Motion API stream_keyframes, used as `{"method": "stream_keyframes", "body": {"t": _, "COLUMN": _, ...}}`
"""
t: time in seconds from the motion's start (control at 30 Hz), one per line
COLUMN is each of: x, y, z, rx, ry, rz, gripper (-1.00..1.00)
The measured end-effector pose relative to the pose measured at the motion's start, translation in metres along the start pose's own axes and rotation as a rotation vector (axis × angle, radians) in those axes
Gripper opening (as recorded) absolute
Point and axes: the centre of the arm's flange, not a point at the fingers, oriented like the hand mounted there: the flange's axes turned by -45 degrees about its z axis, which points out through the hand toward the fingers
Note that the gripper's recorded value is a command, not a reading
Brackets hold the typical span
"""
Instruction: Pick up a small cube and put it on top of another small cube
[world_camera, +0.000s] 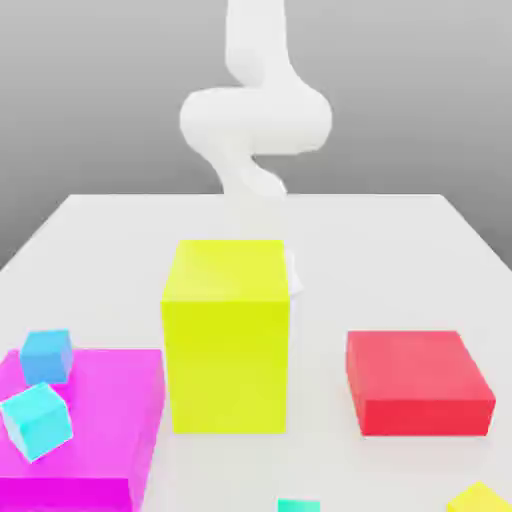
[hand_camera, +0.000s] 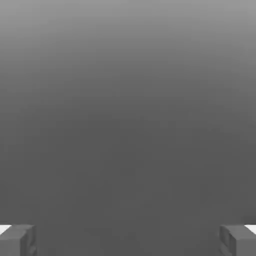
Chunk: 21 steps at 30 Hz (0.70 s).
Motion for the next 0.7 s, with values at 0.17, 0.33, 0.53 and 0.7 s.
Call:
{"method": "stream_keyframes", "body": {"t": 0.17, "x": 0.007, "y": -0.030, "z": 0.082, "rx": 0.017, "ry": -0.119, "rz": -0.079, "gripper": 0.00}}
{"method": "stream_keyframes", "body": {"t": 0.33, "x": -0.002, "y": -0.064, "z": 0.162, "rx": 0.040, "ry": -0.232, "rz": -0.158, "gripper": 0.00}}
{"method": "stream_keyframes", "body": {"t": 0.53, "x": -0.031, "y": -0.109, "z": 0.256, "rx": 0.076, "ry": -0.367, "rz": -0.256, "gripper": 0.00}}
{"method": "stream_keyframes", "body": {"t": 0.7, "x": -0.073, "y": -0.153, "z": 0.328, "rx": 0.117, "ry": -0.476, "rz": -0.346, "gripper": 0.00}}
